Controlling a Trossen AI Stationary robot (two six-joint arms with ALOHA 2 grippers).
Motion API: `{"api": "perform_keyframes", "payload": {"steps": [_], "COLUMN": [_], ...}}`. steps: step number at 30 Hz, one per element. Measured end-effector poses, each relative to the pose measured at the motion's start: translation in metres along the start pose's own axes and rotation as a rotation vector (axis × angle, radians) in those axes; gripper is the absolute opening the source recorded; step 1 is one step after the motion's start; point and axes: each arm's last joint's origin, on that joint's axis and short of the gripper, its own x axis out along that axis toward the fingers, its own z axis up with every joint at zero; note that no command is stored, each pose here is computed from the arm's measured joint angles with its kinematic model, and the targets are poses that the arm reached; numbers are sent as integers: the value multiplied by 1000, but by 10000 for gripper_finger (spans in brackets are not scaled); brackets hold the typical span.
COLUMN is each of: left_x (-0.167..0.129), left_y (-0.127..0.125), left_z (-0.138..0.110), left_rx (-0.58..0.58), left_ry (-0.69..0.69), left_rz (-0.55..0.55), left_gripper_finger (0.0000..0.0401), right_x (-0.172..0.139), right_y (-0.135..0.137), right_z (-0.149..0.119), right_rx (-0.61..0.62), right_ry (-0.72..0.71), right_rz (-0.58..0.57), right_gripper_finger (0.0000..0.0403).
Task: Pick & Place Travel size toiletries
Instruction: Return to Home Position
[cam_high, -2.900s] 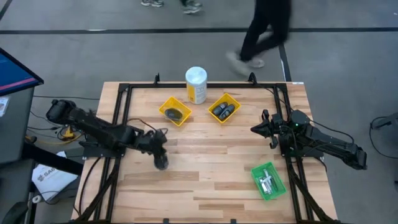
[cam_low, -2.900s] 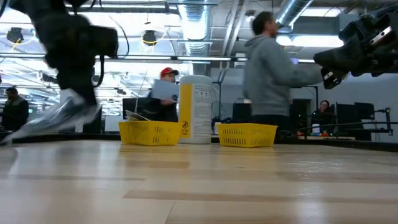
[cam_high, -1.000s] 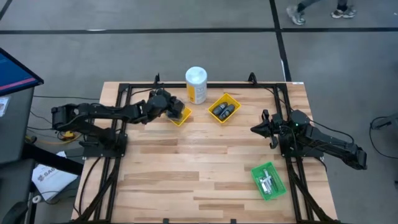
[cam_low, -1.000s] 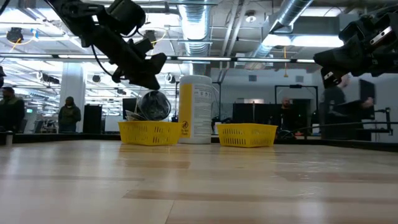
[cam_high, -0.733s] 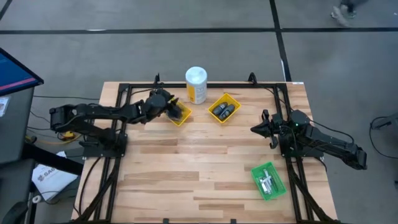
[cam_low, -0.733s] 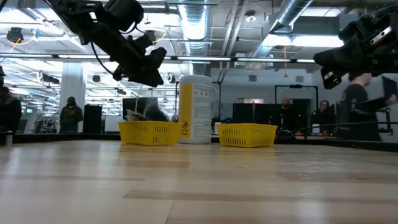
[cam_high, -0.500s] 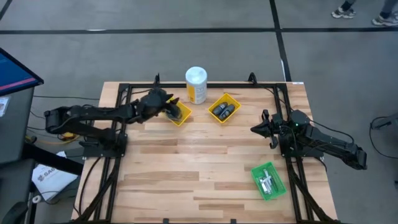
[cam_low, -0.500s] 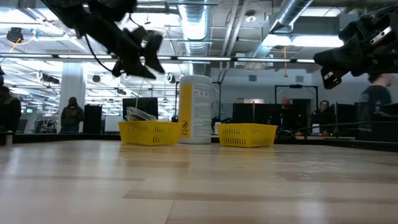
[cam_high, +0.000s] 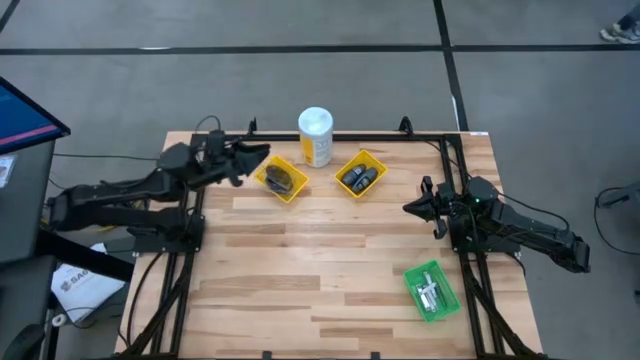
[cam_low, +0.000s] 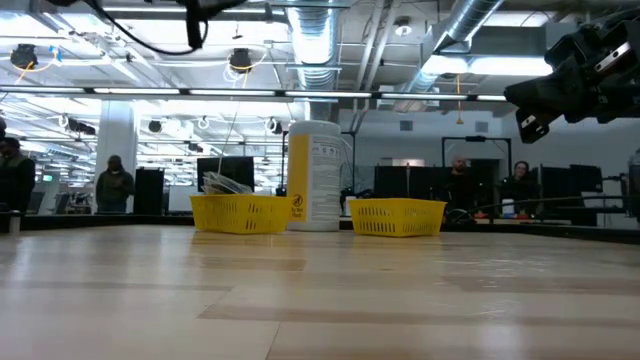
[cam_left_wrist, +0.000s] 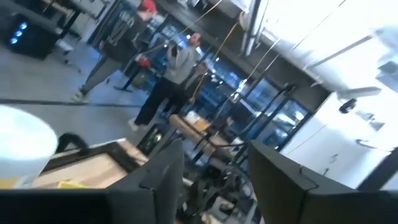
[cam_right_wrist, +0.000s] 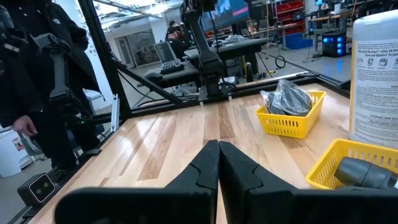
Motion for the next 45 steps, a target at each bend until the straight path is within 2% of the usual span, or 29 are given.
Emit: {"api": "perform_keyframes", "payload": {"steps": [5,13,21,24,26,29,32,34,45], "left_x": [-11,-14,-3,3,3,-12,-35,-48,-109], "left_y": [-7,-12,-6,-12,-22,-37,-45,-46,-36], "left_z": [9,17,7,1,5,25,42,47,52], "left_rx": [-7,-16,150,172,187,301,452,500,515], "left_ry": [-40,-111,-73,-42,-114,-323,-440,-450,-269], "left_rz": [-37,-92,-45,-150,-251,-348,-349,-339,-239], "left_gripper_finger": [135,73,28,8,2,1,1,1,1], "right_x": [0,0,0,0,0,0,0,0,0], "right_y": [0,0,0,0,0,0,0,0,0], "right_z": [0,0,0,0,0,0,0,0,0], "right_rx": [0,0,0,0,0,0,0,0,1], "right_ry": [0,0,0,0,0,0,0,0,0], "right_rz": [0,0,0,0,0,0,0,0,0], "right_gripper_finger": [0,0,0,0,0,0,0,0,0]}}
